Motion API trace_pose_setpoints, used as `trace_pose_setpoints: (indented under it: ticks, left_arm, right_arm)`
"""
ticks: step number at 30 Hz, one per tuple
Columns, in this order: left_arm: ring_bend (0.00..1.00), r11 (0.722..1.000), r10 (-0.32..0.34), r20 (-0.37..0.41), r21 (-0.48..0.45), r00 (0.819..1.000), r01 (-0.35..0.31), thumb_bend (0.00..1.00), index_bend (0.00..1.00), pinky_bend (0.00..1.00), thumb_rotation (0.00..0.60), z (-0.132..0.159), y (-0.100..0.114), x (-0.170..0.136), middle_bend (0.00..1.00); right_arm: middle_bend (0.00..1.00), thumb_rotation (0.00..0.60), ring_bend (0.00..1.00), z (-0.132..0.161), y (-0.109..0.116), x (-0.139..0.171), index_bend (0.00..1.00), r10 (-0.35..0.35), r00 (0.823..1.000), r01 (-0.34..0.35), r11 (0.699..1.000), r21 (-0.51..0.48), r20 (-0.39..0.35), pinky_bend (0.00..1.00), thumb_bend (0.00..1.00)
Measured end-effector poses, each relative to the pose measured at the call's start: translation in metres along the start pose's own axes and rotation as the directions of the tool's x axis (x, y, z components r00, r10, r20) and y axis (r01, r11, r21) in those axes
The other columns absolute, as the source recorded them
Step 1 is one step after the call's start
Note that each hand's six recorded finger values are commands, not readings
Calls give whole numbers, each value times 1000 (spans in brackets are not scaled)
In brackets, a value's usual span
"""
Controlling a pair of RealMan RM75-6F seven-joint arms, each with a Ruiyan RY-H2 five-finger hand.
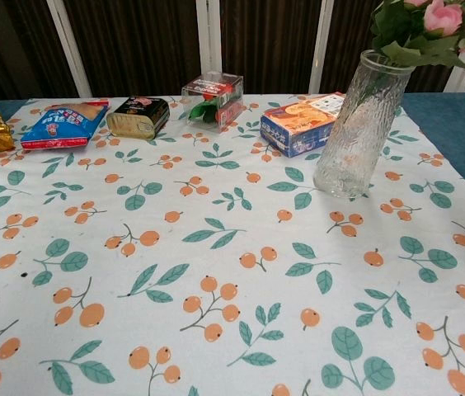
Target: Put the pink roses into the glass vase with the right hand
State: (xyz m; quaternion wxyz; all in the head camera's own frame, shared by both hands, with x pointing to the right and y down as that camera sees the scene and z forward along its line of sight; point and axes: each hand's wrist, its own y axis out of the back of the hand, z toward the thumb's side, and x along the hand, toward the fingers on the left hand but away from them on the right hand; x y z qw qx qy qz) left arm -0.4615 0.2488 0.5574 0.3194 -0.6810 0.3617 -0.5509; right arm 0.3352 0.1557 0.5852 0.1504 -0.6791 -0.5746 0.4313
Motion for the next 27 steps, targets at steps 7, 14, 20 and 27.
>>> trace_pose_setpoints:
  ticks: [7,14,20,27]
  left_arm:
    - [0,1000,1,0,11,1000,-1,0,0,0,600,1,-1,1,0]
    - [0,1000,5,3,20,1000,-5,0,0,0,600,3,-2,2,0]
    - [0,999,16,1,35,1000,-16,0,0,0,600,0,0,2,0]
    - [0,994,53,-8,91,999,-52,0,0,0,600,-6,5,-2,0]
  right_arm:
    - [0,600,0,-27,19,31,0,22,1000,-16,971,238,-20,0,284]
    - [0,600,0,-44,23,44,0,52,998,-42,935,352,-19,0,285]
    - [0,600,0,-50,30,55,0,70,995,-23,841,540,-65,0,285]
    - [0,600,0,-57,55,79,0,23,990,90,661,745,-140,0,284]
